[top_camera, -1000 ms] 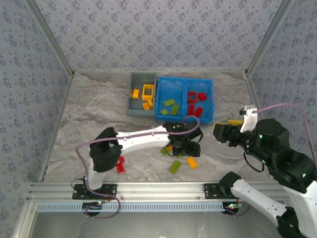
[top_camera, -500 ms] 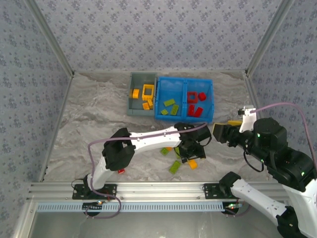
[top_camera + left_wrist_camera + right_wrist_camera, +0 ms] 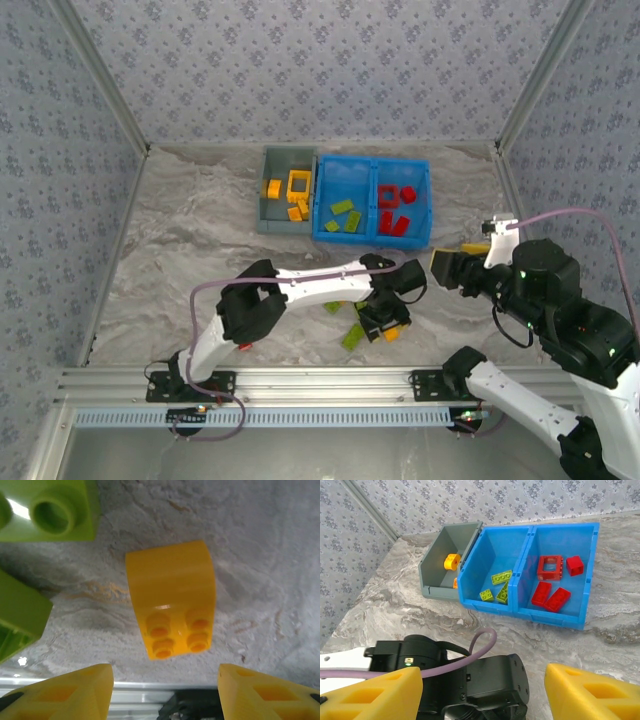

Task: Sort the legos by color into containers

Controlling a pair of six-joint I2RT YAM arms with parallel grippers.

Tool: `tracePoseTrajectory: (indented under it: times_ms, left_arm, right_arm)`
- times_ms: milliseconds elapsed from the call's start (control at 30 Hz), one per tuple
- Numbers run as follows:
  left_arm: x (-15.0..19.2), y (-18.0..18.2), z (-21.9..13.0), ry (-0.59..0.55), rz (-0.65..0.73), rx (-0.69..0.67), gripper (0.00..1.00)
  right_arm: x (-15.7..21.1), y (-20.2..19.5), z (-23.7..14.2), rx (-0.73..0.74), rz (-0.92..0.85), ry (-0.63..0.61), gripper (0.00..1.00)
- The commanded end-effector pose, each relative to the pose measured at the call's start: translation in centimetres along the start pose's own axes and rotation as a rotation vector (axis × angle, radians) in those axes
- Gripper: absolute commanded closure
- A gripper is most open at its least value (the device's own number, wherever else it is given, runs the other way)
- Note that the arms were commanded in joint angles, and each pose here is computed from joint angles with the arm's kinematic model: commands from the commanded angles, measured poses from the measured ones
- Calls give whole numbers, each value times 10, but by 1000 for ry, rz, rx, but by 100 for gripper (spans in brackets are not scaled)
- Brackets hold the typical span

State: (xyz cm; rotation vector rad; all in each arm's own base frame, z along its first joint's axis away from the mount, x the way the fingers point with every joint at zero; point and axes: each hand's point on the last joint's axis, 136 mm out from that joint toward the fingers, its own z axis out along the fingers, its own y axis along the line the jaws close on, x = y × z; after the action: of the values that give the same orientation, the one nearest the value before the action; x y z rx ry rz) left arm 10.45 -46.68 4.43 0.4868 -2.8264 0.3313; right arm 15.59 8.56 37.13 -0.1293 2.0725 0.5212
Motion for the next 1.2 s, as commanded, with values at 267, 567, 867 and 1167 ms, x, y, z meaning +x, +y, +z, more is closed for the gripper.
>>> tracePoseTrajectory:
  times_ms: [267,567,867,1167]
  left_arm:
    - [-17,0,15,-21,-72,-43,59]
    - [-22,3,19,-47,-66,-69,61]
    - [-25,5,25,-51,-61,-97,58]
    - [-32,-19,-4,-134,28,-7,80]
  right_arm:
    - [10,-3,4,5,8,19,32]
    - [13,-5,5,9,4,25,32]
    - [15,-5,7,8,10,26,32]
    - [15,-4,7,4,3,26,32]
